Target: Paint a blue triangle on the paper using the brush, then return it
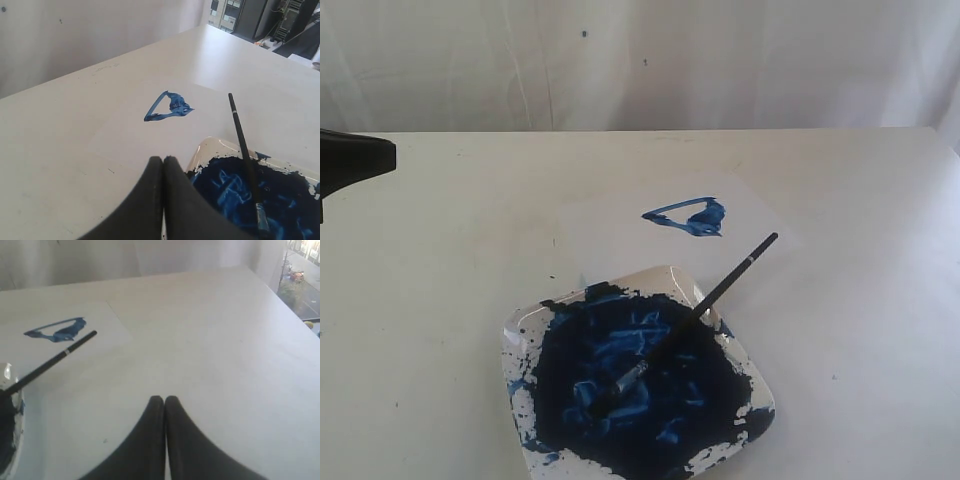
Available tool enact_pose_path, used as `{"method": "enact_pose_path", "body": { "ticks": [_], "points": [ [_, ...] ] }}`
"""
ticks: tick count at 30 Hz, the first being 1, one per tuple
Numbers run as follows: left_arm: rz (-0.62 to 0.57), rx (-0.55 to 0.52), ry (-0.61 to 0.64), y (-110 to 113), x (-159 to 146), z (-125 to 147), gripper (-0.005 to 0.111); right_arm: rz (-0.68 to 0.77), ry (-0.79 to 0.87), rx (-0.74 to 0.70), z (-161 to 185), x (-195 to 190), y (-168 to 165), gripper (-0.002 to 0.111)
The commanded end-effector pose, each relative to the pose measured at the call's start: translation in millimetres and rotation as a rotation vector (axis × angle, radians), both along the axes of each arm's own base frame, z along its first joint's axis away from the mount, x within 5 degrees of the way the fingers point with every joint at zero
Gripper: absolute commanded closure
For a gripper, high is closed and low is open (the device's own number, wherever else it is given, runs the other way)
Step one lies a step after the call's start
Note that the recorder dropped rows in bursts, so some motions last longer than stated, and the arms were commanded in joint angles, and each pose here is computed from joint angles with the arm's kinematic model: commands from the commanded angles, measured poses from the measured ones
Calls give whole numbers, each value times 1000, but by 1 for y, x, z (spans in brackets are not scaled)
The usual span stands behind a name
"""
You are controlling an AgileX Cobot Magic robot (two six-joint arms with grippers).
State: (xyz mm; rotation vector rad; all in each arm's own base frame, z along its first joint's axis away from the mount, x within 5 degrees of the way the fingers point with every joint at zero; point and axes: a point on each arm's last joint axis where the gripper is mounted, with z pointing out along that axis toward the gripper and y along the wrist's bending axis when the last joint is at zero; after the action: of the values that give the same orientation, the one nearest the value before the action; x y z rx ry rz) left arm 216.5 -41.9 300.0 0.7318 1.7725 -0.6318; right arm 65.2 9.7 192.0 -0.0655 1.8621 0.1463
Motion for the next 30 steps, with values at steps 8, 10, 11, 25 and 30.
{"method": "enact_pose_path", "body": {
  "ticks": [8,10,11,25,30],
  "points": [
    [-2,-1,-13,-1,-2,2,107,-4,-67,-52,-7,-11,-3,108],
    [-2,-1,-13,-1,-2,2,107,-4,-69,-60,-7,-11,-3,108],
    [-2,-1,-13,-1,-2,2,107,-4,-68,-60,-8,-11,-3,108],
    [-2,-1,-13,-1,-2,2,107,-74,-62,-62,-8,-11,-7,108],
    [-2,-1,-13,-1,-2,2,107,14,-64,-45,-8,-12,-2,108]
  ]
}}
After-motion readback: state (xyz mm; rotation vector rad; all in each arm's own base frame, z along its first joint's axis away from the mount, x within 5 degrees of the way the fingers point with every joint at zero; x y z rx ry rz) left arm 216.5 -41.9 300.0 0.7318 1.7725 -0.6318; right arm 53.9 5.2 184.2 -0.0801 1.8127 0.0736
